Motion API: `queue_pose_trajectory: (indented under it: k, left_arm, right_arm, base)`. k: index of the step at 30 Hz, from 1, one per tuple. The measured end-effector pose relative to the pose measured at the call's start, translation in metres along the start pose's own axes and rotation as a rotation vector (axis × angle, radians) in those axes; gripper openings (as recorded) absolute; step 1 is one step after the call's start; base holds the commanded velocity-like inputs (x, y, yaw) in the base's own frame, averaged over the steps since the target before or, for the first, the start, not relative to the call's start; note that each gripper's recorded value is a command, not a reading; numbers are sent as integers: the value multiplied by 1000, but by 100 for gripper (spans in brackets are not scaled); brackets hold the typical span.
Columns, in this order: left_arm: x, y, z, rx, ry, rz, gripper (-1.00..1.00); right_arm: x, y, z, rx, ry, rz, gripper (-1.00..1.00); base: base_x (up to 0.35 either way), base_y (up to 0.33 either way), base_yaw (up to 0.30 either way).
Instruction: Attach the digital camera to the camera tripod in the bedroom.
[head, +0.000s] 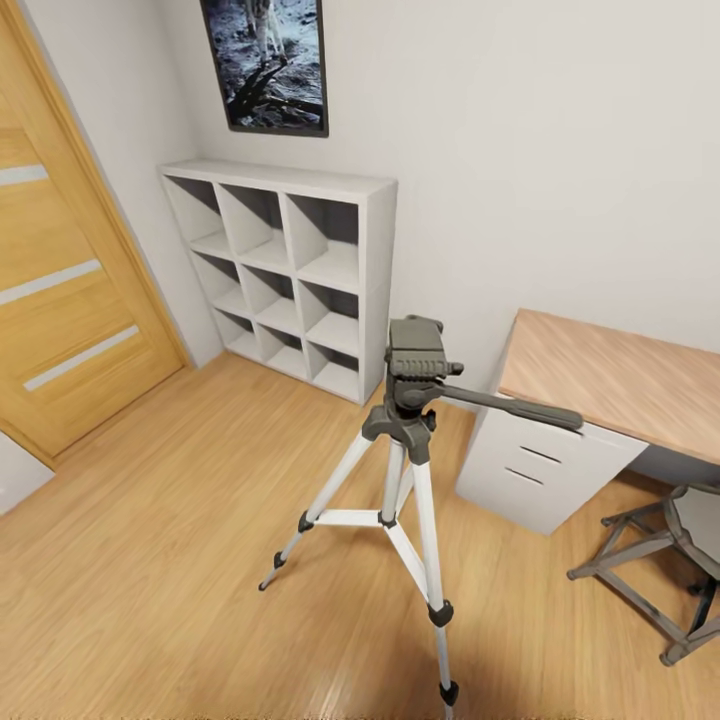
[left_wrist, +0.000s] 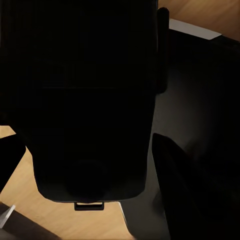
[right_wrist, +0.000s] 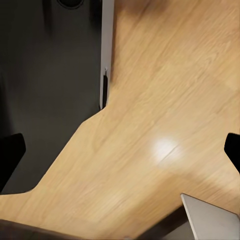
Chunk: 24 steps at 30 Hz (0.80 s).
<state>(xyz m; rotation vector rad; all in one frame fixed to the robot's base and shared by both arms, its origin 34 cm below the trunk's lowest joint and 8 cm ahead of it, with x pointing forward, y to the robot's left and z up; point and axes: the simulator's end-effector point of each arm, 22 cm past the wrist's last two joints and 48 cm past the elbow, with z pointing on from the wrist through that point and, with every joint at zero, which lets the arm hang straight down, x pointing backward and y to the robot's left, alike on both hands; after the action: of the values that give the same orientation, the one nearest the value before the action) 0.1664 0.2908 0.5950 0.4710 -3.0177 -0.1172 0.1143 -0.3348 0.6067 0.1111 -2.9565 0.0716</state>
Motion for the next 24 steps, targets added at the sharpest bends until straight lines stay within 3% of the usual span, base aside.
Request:
queue_pose_trajectory:
  k: [24]
  left_arm:
    - [15, 5, 3, -12, 38, 3, -100]
  right_arm:
    - [16, 1, 3, -3, 43, 3, 100]
  base:
    - [0, 0, 0]
